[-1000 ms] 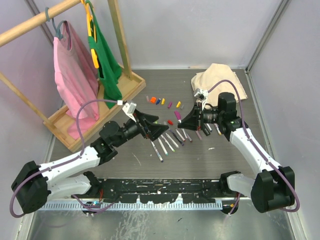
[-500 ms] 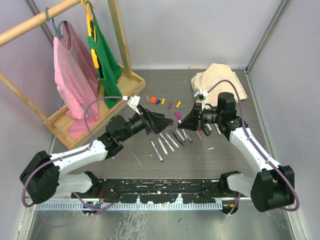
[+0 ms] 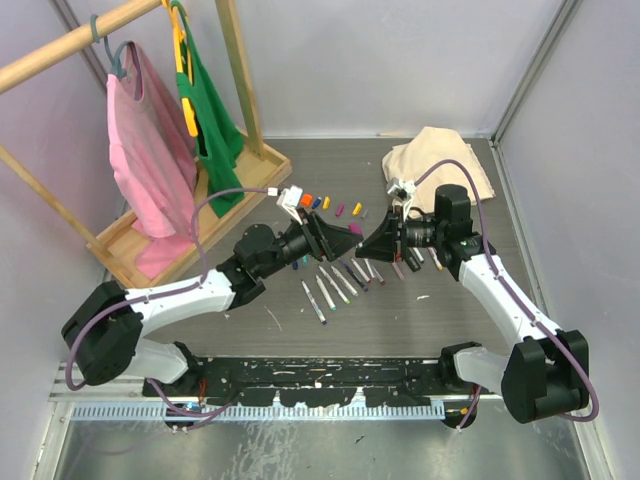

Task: Open the pen caps
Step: Open the pen cap from the pen.

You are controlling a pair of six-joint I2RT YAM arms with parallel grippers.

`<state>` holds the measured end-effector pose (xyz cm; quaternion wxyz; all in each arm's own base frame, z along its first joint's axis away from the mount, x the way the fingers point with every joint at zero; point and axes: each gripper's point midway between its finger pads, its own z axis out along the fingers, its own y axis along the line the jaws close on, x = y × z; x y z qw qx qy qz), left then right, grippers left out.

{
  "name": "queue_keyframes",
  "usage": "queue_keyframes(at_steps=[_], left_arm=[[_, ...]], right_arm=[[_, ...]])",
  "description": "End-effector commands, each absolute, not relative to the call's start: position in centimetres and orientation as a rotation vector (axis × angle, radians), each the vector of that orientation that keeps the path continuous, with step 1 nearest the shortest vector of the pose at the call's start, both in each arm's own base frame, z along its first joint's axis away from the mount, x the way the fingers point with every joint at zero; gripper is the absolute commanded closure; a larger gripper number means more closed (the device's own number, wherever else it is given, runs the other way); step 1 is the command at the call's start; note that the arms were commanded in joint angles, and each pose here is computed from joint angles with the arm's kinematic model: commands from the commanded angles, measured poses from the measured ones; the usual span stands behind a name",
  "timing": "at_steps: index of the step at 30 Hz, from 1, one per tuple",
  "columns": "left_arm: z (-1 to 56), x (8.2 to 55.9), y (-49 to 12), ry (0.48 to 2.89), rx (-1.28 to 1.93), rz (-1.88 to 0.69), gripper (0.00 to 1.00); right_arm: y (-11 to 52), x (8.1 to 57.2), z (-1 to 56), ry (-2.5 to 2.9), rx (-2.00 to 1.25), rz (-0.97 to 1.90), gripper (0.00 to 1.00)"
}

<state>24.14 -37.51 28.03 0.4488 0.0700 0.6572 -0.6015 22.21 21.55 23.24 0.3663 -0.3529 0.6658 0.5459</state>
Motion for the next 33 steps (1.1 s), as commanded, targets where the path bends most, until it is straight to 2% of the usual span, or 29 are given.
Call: queue_keyframes(at_steps=[1,9,21,30,32,33], left_arm=[[30.2,24.3,-38.0,1.591,0.106,-1.424,0.39],[29.1,25.3,-36.9,1.671,-0.046,-1.167,0.43],[30.3,26.6,-38.3,1.651,-0.091,-1.177,0.56],[30.4,26.4,-38.9,1.659,-0.081,-1.202,0.82],[30.6,26.4,-38.9,1.650,-0.070,-1.196,0.97],[30.8,26.6,-38.7,1.644,-0.065,-1.179,1.00]], right_arm=[[21.6,22.9,25.2,1.645,-0.945,1.349,0.99],[21.5,23.2,25.1,1.655,-0.936,1.313,0.99],[21.4,23.4,24.9,1.667,-0.931,1.304,0.99],[21.3,23.7,24.8,1.675,-0.919,1.278,0.99],[21.4,23.7,24.7,1.676,-0.922,1.279,0.99],[21.3,23.7,24.6,1.675,-0.927,1.275,0.99]])
